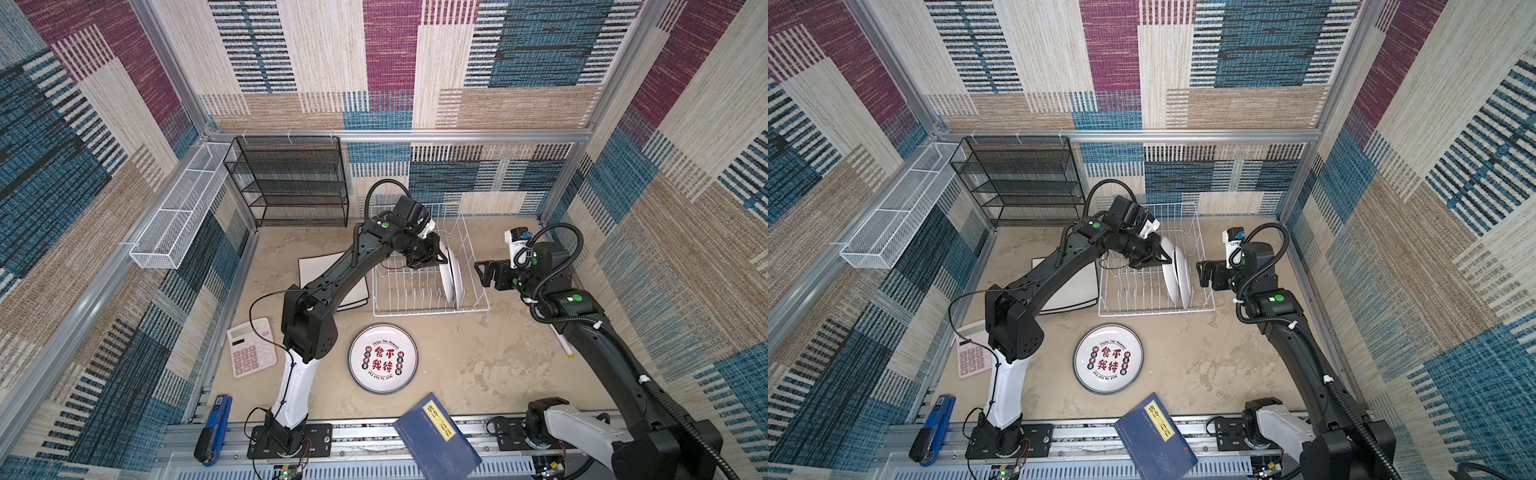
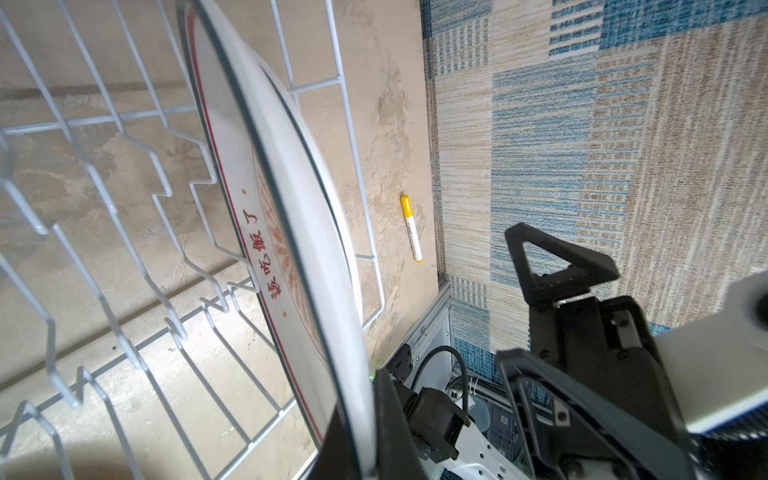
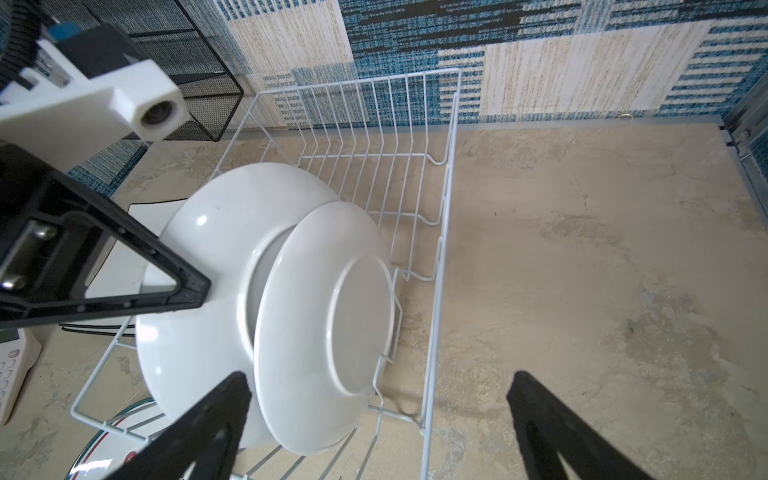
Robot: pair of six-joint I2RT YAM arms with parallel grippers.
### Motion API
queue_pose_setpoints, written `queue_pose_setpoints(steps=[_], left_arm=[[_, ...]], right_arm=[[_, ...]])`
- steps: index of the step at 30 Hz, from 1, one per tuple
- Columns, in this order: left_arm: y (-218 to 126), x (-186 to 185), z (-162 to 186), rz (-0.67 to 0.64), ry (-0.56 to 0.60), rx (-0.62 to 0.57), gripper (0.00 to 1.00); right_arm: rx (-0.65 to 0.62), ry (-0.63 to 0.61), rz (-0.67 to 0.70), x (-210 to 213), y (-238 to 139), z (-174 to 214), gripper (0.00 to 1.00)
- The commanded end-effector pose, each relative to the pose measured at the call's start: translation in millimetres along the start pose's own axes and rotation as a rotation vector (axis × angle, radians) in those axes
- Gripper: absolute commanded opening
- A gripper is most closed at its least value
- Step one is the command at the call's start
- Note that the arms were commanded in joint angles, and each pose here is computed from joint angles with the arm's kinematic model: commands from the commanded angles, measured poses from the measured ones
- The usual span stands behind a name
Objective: Unload the plates from the dish rack
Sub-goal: 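Lift the orange-sunburst plate up out of the rack with the left gripper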
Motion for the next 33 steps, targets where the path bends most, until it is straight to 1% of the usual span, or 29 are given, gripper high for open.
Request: queue_pose_setpoints(steps=[1, 18, 19, 20, 24, 30, 33], left_arm=[[-15, -8, -2, -0.004, 0.042, -0.03, 0.0], [-59, -23, -2, -0.008, 0.075, -0.112, 0.0], [-62, -24, -3, -0.005, 0.08, -0.117, 0.0], [-66, -23, -5, -0.035, 0.085, -0.143, 0.0], [-80, -27, -8, -0.045, 0.107, -0.182, 0.0], [-96, -27, -8, -0.056, 0.129, -0.21, 0.0], [-102, -27, -8, -0.075, 0.165, -0.222, 0.0]], right_arm=[[-0.053, 0.006, -0.022, 5, -4, -9, 0.99], [-0.075, 0.024, -0.067, 11, -8, -15, 0.99], [-0.078, 0.029, -0.075, 13, -9, -16, 0.99], [-0.077, 0.035, -0.085, 14, -9, -17, 0.99], [-0.094, 0.055, -0.129, 20, -12, -22, 0.99], [-0.108, 0.085, -0.201, 29, -16, -27, 0.99], [-0.096, 0.112, -0.236, 32, -15, -27, 0.99]])
Point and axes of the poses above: each gripper's point midway between its finger pads, its own y axis out along the fingers, its own x axis along the line the jaws close on, z = x × y, the point moved 7 cm from there along -y, back along the fingers, and after that the axes turned 12 degrees about y, right-handed, at the moved point
